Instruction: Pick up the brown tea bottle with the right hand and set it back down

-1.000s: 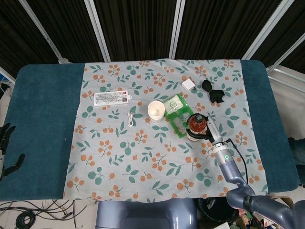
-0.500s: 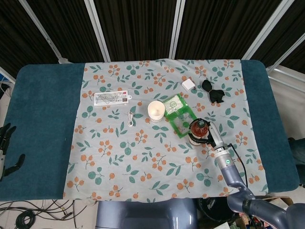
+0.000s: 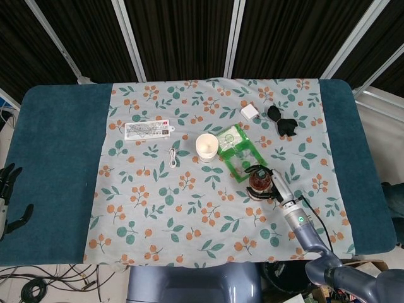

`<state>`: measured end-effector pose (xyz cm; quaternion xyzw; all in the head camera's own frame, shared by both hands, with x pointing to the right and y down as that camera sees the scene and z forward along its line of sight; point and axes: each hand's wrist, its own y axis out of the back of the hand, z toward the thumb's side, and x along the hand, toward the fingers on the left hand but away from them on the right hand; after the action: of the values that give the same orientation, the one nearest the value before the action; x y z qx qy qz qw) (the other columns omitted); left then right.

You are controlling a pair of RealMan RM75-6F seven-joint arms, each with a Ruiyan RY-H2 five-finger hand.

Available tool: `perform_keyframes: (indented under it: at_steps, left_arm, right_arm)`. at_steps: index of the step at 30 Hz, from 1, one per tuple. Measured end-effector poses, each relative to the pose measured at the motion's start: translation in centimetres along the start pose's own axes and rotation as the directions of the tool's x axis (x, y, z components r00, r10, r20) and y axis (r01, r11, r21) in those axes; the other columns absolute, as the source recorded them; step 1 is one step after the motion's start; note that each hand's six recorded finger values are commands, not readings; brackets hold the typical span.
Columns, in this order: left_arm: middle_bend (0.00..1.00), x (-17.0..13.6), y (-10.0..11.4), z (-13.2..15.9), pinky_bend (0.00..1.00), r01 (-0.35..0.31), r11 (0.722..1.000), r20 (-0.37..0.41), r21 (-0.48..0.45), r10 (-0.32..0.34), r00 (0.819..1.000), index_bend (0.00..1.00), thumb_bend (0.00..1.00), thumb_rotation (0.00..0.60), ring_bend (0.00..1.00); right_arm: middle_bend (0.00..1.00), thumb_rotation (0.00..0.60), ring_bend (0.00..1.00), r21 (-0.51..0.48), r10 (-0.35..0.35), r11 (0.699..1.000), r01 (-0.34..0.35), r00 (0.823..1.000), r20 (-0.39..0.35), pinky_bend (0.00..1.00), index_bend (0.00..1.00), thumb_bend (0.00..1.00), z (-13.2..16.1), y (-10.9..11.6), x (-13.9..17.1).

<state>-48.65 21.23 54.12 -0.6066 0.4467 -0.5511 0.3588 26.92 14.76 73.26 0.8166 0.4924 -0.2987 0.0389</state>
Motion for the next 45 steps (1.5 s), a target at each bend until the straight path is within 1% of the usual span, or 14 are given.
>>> perform_keyframes:
  at_steps: [3, 5, 14, 20, 26, 29, 32, 33, 35, 38, 39, 41, 42, 45]
  left_arm:
    - [0.0, 0.0, 0.0, 0.0, 0.0, 0.0, 1.0, 0.0, 0.0, 0.0, 1.0, 0.02, 0.37, 0.6, 0.0]
    - [0.0, 0.0, 0.0, 0.0, 0.0, 0.0, 1.0, 0.0, -0.001, 0.0, 1.0, 0.02, 0.37, 0.6, 0.0]
    - [0.0, 0.0, 0.0, -0.1, 0.0, 0.003, 1.0, -0.004, -0.002, -0.003, 1.0, 0.02, 0.37, 0.6, 0.0]
    - [0.0, -0.1, 0.1, 0.0, 0.0, -0.003, 1.0, -0.002, -0.011, 0.003, 1.0, 0.02, 0.37, 0.6, 0.0]
    - [0.0, -0.1, 0.1, 0.1, 0.0, -0.004, 1.0, 0.0, -0.008, 0.004, 1.0, 0.02, 0.37, 0.6, 0.0]
    - [0.0, -0.2, 0.0, 0.2, 0.0, 0.0, 1.0, 0.004, -0.005, 0.0, 1.0, 0.02, 0.37, 0.6, 0.0]
    - [0.0, -0.3, -0.1, 0.4, 0.0, 0.002, 1.0, 0.006, 0.002, -0.002, 1.0, 0.02, 0.37, 0.6, 0.0]
    - [0.0, -0.3, -0.1, 0.4, 0.0, 0.0, 1.0, 0.005, 0.002, 0.0, 1.0, 0.02, 0.37, 0.6, 0.0]
    - [0.0, -0.4, 0.0, 0.3, 0.0, -0.003, 1.0, 0.001, 0.001, 0.003, 1.0, 0.02, 0.37, 0.6, 0.0]
    - [0.0, -0.4, 0.0, 0.3, 0.0, -0.003, 1.0, 0.001, 0.001, 0.003, 1.0, 0.02, 0.37, 0.6, 0.0]
    - [0.0, -0.5, 0.0, 0.4, 0.0, -0.003, 1.0, 0.002, 0.001, 0.003, 1.0, 0.02, 0.37, 0.6, 0.0]
    - [0.0, -0.5, 0.0, 0.4, 0.0, -0.005, 1.0, 0.004, 0.002, 0.005, 1.0, 0.02, 0.37, 0.6, 0.0]
    - [0.0, -0.5, 0.0, 0.4, 0.0, -0.005, 1.0, 0.004, 0.002, 0.005, 1.0, 0.02, 0.37, 0.6, 0.0]
    - [0.0, -0.6, 0.1, 0.4, 0.0, -0.008, 1.0, 0.005, 0.002, 0.008, 1.0, 0.02, 0.37, 0.6, 0.0]
  right_arm:
    - [0.02, 0.6, 0.08, 0.003, 0.0, 1.0, 0.0, 1.0, -0.003, 0.15, 0.06, 0.14, 0.1, 0.0, 0.1]
    - [0.01, 0.6, 0.07, -0.006, -0.006, 1.0, 0.006, 1.0, -0.012, 0.14, 0.03, 0.12, 0.3, 0.1, 0.2]
    - [0.02, 0.6, 0.06, -0.034, -0.056, 0.998, 0.054, 0.996, -0.069, 0.14, 0.02, 0.12, 1.9, 2.3, 1.4]
    - [0.02, 0.6, 0.06, -0.019, -0.074, 0.997, 0.072, 0.994, -0.075, 0.14, 0.02, 0.14, 2.1, 4.7, 4.2]
    - [0.02, 0.6, 0.06, 0.075, -0.033, 0.997, 0.036, 0.999, -0.035, 0.14, 0.0, 0.16, 2.0, 6.7, 8.0]
    - [0.03, 0.6, 0.06, 0.188, -0.008, 0.982, 0.009, 1.0, -0.009, 0.14, 0.0, 0.17, 2.2, 8.4, 9.9]
    - [0.03, 0.6, 0.06, 0.349, -0.008, 0.937, -0.003, 0.999, 0.031, 0.14, 0.0, 0.17, 2.6, 10.9, 11.6]
    - [0.03, 0.6, 0.06, 0.418, -0.027, 0.908, 0.006, 0.999, 0.043, 0.14, 0.0, 0.17, 2.8, 12.0, 12.3]
    - [0.03, 0.6, 0.06, 0.511, -0.061, 0.859, 0.025, 0.997, 0.053, 0.14, 0.0, 0.17, 2.9, 13.0, 13.2]
    - [0.03, 0.6, 0.06, 0.647, -0.122, 0.76, 0.056, 0.991, 0.057, 0.14, 0.0, 0.17, 3.2, 13.8, 14.6]
    - [0.03, 0.6, 0.06, 0.695, -0.148, 0.715, 0.067, 0.987, 0.056, 0.14, 0.0, 0.17, 3.3, 14.1, 15.1]
    - [0.03, 0.6, 0.06, 0.757, -0.188, 0.648, 0.085, 0.981, 0.051, 0.14, 0.0, 0.17, 3.4, 14.4, 16.0]
    - [0.03, 0.6, 0.06, 0.791, -0.215, 0.604, 0.098, 0.976, 0.043, 0.14, 0.0, 0.17, 3.6, 14.5, 16.6]
    - [0.03, 0.6, 0.06, 0.851, -0.287, 0.504, 0.147, 0.958, 0.005, 0.14, 0.0, 0.17, 3.9, 14.8, 18.0]
